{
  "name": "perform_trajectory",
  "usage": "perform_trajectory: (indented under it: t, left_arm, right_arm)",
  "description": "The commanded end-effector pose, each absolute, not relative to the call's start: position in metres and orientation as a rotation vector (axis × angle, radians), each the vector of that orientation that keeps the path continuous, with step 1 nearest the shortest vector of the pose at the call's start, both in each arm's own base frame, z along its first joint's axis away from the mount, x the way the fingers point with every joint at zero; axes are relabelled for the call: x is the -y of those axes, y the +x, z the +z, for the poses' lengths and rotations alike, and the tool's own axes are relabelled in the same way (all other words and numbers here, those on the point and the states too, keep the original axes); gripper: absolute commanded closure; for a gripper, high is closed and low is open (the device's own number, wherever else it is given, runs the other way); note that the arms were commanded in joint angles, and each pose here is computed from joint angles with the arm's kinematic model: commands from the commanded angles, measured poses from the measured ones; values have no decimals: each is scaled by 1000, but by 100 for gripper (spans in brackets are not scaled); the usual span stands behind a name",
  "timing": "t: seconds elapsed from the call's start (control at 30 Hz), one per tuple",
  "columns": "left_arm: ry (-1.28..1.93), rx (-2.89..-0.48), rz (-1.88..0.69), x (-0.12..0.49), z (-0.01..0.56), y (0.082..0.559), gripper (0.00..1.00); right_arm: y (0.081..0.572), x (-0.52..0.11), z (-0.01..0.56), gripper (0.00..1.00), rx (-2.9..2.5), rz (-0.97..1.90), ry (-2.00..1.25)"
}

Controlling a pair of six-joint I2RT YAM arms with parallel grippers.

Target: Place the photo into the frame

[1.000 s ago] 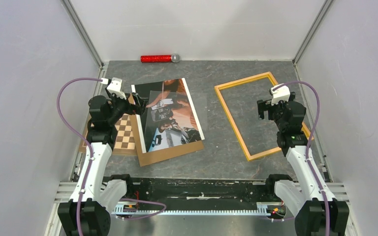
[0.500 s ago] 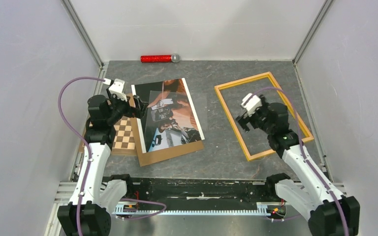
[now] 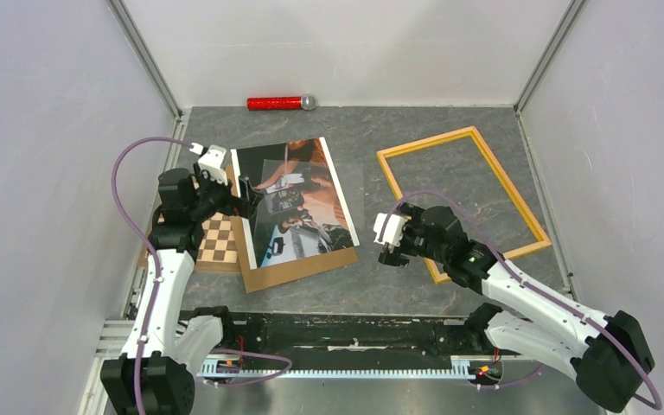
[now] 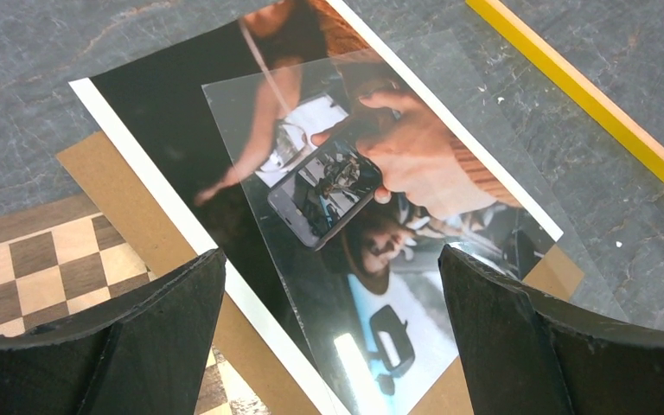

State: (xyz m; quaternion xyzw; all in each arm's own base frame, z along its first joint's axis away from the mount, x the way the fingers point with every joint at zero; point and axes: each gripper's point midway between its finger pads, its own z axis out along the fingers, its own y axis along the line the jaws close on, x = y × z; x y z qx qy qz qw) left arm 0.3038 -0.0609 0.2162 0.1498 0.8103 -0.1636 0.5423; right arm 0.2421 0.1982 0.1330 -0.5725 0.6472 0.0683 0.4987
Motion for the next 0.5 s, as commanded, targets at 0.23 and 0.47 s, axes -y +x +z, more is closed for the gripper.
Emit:
perform_trajectory:
  t: [0.23, 0.47]
  left_arm:
    - [371, -2061, -476, 71, 196, 296, 3]
    - [352, -2089, -440, 66, 190, 295, 3]
  right_arm:
    - [199, -260, 138, 2, -1389, 267, -1491]
    - [165, -307, 132, 2, -1250, 258, -1585]
